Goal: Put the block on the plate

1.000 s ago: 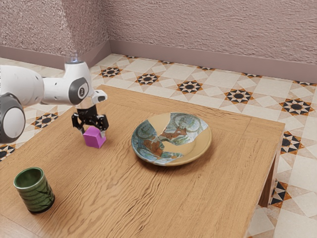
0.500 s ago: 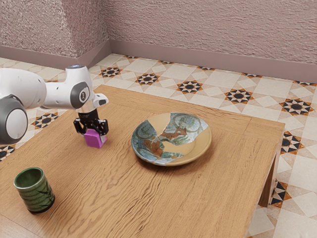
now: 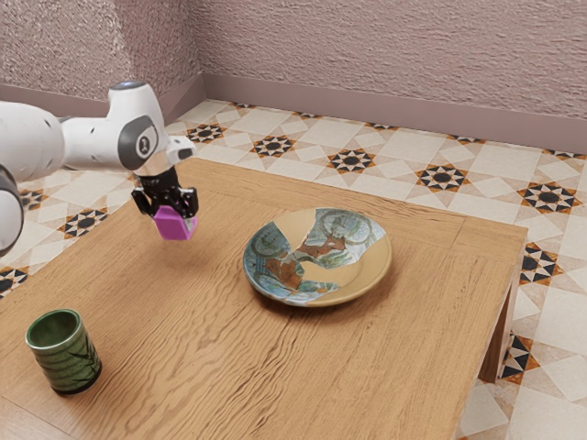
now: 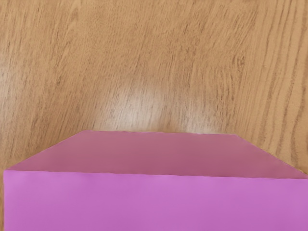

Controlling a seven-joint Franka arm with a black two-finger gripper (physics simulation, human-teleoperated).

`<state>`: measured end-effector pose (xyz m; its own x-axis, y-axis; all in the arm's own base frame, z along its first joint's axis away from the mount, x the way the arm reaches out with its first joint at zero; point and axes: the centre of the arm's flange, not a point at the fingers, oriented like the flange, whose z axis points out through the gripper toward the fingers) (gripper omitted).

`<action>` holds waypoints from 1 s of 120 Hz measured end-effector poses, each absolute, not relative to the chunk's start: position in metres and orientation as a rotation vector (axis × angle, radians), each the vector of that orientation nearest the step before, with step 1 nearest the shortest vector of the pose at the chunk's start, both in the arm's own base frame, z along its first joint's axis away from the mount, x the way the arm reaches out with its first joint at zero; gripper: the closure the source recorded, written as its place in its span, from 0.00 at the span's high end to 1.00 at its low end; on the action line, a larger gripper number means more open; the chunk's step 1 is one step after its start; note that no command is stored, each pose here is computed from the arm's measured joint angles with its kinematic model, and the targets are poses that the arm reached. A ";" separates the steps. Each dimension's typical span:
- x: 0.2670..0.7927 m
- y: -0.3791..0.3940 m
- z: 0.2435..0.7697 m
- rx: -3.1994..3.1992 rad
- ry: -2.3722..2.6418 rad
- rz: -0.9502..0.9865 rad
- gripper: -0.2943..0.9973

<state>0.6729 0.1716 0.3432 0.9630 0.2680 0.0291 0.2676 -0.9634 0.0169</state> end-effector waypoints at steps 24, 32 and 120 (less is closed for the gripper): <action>0.681 0.109 0.375 3.110 0.289 0.104 0.58; 0.685 0.080 0.380 3.112 0.229 0.115 0.58; 0.684 -0.126 0.401 3.097 -0.152 0.129 0.57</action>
